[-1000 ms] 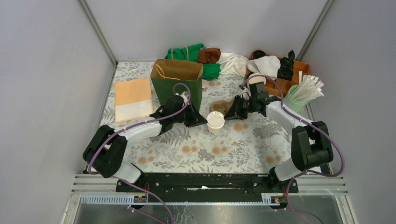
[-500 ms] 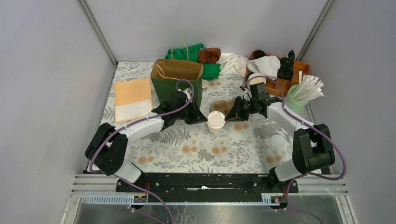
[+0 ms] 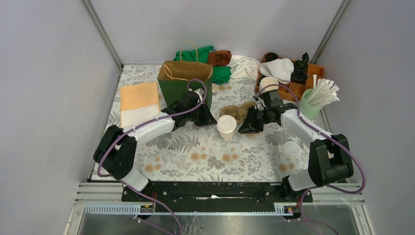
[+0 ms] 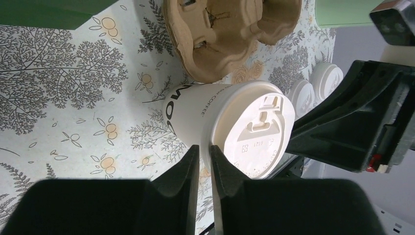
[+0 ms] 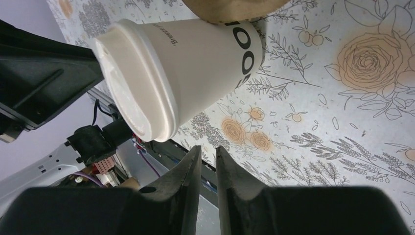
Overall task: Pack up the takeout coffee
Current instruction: Adjust the cup lid on the coffee cup.
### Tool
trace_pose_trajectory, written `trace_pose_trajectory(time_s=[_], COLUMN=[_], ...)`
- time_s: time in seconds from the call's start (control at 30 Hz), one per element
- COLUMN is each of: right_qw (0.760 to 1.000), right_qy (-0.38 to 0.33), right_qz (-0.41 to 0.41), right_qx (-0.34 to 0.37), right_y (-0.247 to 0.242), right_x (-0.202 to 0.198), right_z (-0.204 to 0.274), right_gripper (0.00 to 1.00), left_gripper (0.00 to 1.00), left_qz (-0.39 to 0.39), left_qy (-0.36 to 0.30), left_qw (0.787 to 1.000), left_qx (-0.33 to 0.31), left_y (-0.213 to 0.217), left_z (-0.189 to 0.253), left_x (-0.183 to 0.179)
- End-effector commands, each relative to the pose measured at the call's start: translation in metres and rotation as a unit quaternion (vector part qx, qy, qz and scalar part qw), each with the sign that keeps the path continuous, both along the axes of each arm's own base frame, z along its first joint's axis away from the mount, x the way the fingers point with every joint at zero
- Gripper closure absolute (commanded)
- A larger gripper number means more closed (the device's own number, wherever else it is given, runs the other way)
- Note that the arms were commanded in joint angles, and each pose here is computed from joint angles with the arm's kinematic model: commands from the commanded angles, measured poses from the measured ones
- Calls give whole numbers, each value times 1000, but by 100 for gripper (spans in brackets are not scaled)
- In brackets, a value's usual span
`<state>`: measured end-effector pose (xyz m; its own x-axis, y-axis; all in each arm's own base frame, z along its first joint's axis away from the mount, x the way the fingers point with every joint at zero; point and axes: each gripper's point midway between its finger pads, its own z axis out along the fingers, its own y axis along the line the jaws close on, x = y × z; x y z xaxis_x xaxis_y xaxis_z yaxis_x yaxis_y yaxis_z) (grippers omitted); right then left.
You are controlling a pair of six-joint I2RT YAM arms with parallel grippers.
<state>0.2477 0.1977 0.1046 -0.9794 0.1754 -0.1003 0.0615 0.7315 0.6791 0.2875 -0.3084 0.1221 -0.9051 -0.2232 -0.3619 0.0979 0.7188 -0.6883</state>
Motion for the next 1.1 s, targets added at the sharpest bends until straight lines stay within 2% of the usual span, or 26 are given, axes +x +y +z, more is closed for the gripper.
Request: trace_pose_trajectory(time_s=[0.0,0.5,0.73,0.9,1.07], right_qw=[1000,998,997,997,997], right_qy=[-28,-58,-80,-73,-68], right_qz=[1,-7,4,8,-8], right_qx=[-10,-10,9,23,23], right_y=[0,-11,-7,-4,-10], right_x=[13,42,62,58,37], right_z=[23,31,35,34,33], right_gripper=[75,74,76,75,71], left_gripper=[82,75,76,77,77], left_qz=[2,-12,15,25,3], left_qy=[-13,-37,-10,-8,-25], left_qw=[1000,999,998,997,996], left_qx=[21,-30,-65,-74,-84], left_y=[8,-5,1,6,-4], left_z=[4,45,42,37,39], left_x=[2,2,-16,-23,-12])
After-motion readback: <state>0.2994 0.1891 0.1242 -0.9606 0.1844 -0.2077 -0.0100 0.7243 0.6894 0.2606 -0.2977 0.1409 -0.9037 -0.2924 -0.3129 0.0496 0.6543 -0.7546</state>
